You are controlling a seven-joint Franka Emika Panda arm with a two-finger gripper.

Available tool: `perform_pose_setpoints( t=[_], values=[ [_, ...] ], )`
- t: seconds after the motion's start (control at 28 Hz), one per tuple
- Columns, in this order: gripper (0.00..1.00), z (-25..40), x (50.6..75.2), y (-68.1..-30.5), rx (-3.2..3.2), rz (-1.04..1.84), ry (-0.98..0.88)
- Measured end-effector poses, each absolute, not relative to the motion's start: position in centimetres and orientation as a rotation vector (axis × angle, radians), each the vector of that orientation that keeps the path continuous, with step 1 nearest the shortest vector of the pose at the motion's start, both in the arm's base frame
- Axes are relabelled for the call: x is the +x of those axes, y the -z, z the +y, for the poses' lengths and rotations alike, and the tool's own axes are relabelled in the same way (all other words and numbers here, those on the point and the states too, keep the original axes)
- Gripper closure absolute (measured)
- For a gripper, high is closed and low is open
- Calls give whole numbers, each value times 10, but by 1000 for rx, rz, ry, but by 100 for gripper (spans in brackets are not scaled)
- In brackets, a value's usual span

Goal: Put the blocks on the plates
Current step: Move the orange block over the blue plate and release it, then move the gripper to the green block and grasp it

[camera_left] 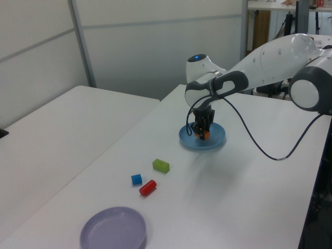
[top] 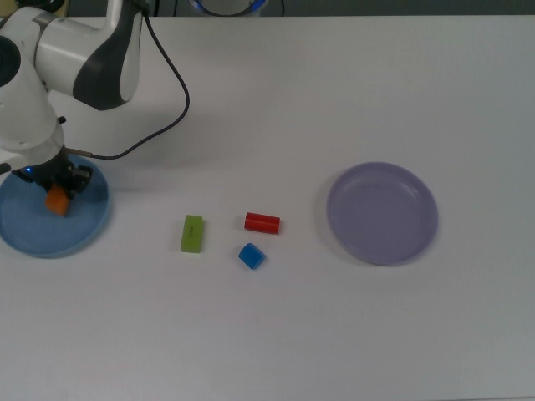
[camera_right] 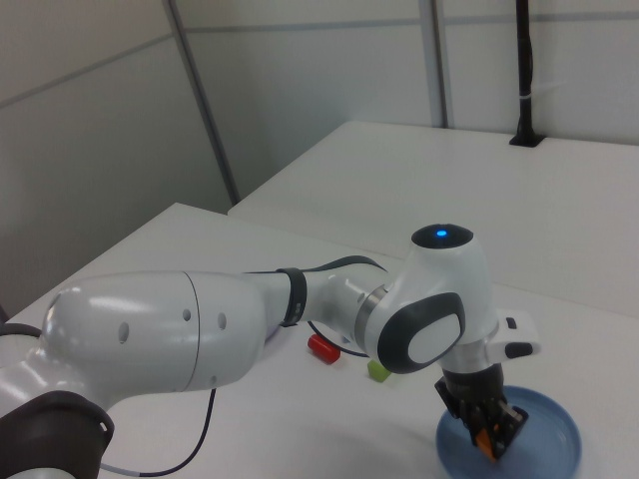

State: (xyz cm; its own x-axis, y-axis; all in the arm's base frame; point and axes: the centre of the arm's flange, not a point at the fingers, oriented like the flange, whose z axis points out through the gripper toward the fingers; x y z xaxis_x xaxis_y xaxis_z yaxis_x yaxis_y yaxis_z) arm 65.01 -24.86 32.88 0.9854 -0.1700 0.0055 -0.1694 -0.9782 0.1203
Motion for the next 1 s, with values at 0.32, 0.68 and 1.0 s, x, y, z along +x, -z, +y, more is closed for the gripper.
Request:
perform_pose_setpoints(
  t=[0.32, 0.68, 1.0],
  values=[
    [41, -237, 655, -326, 3024, -229, 6],
    [0, -194, 671, -364, 3120, -224, -116],
    [0, -86, 689, -358, 3159, -122, -90]
  ],
)
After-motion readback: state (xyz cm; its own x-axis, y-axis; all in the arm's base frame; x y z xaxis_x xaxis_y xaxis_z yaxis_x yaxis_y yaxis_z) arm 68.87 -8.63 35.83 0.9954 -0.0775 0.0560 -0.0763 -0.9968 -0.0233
